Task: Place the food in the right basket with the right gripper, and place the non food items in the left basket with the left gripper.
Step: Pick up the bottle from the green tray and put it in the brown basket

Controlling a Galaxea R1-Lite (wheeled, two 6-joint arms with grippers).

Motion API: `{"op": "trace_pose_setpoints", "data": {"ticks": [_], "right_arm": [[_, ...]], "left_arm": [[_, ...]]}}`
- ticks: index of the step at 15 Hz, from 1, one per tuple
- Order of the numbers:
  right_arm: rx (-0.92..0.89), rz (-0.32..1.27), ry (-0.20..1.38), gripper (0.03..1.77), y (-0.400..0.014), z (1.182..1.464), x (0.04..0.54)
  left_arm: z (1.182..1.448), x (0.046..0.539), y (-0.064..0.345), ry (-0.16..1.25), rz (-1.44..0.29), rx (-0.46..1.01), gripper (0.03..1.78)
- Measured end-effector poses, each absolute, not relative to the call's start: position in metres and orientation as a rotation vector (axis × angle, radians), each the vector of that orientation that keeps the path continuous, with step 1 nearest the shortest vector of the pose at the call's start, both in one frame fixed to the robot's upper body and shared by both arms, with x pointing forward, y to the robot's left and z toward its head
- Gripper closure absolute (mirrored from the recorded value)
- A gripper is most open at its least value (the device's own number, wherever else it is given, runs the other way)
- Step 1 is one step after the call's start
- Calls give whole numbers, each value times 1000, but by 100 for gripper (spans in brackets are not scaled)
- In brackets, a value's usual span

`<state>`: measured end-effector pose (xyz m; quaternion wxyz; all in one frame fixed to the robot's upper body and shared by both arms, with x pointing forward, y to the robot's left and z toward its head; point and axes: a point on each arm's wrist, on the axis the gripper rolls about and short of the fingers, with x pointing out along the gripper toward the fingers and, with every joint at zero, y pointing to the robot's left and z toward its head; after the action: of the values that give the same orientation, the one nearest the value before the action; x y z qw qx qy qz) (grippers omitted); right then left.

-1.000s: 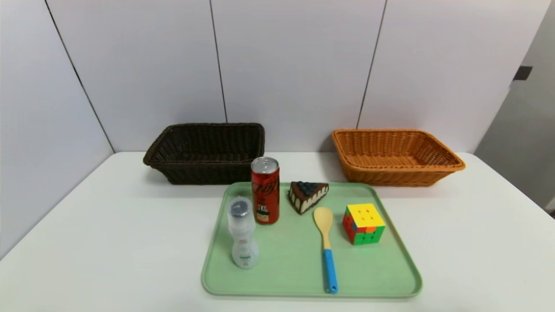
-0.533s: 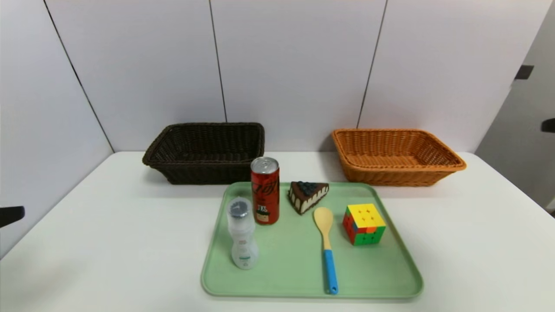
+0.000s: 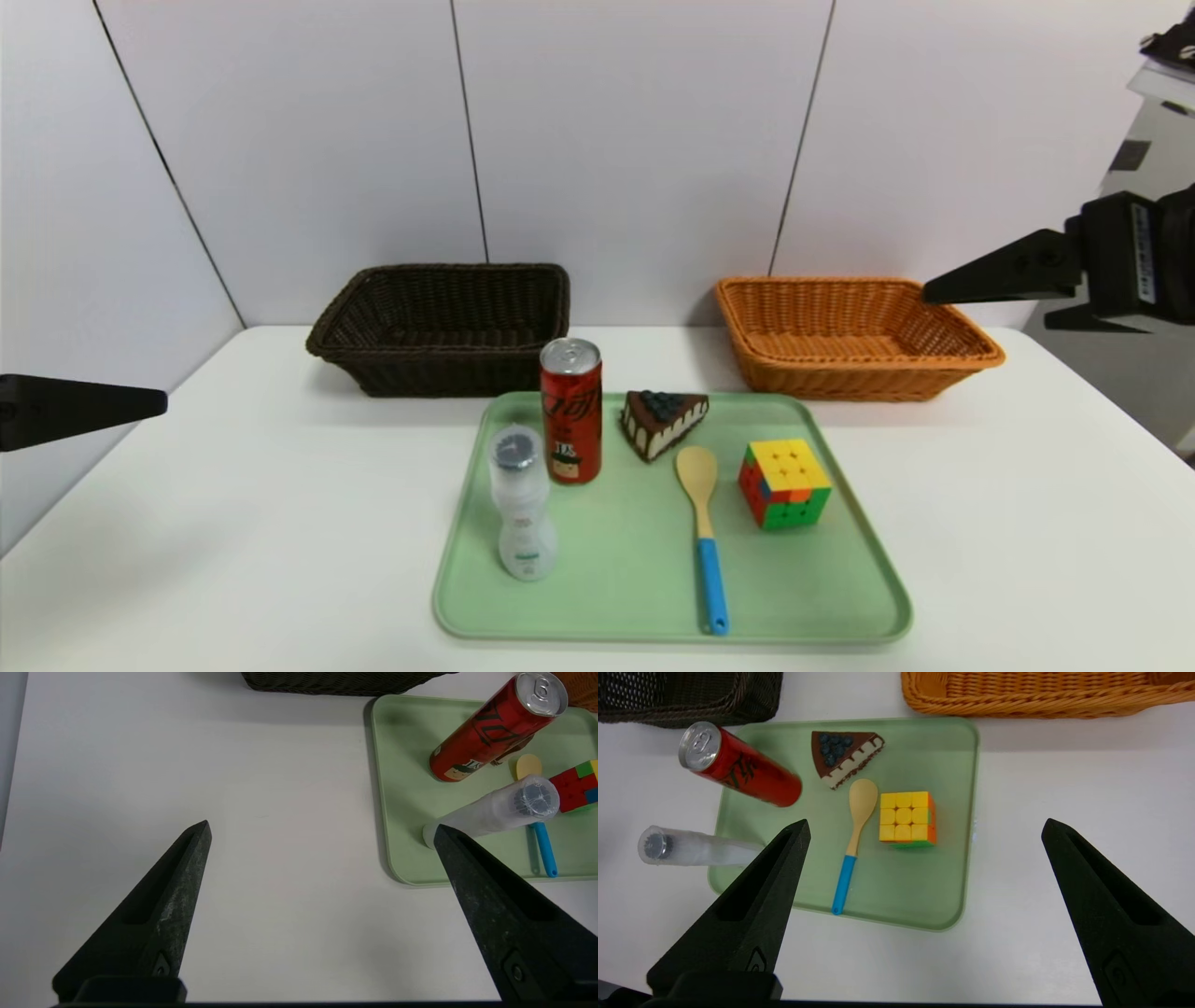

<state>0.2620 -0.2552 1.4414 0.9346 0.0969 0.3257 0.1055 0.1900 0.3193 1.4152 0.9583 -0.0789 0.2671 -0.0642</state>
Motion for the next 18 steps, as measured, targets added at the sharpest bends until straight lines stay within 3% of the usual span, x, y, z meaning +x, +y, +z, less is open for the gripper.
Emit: {"op": "trace_pose_setpoints", "data": {"ticks": [7,13,18], "right_arm": [[189,276,788,9,-207,1422,260],[173,268,805,9,-204,1416,263],[182,243,804,9,-208,1416,266]], "left_arm": [[1403,191,306,606,-240,-146,12],[1337,199,280,483,-512,-99,12],[1312,191,271,363,-908,-146,12]]}}
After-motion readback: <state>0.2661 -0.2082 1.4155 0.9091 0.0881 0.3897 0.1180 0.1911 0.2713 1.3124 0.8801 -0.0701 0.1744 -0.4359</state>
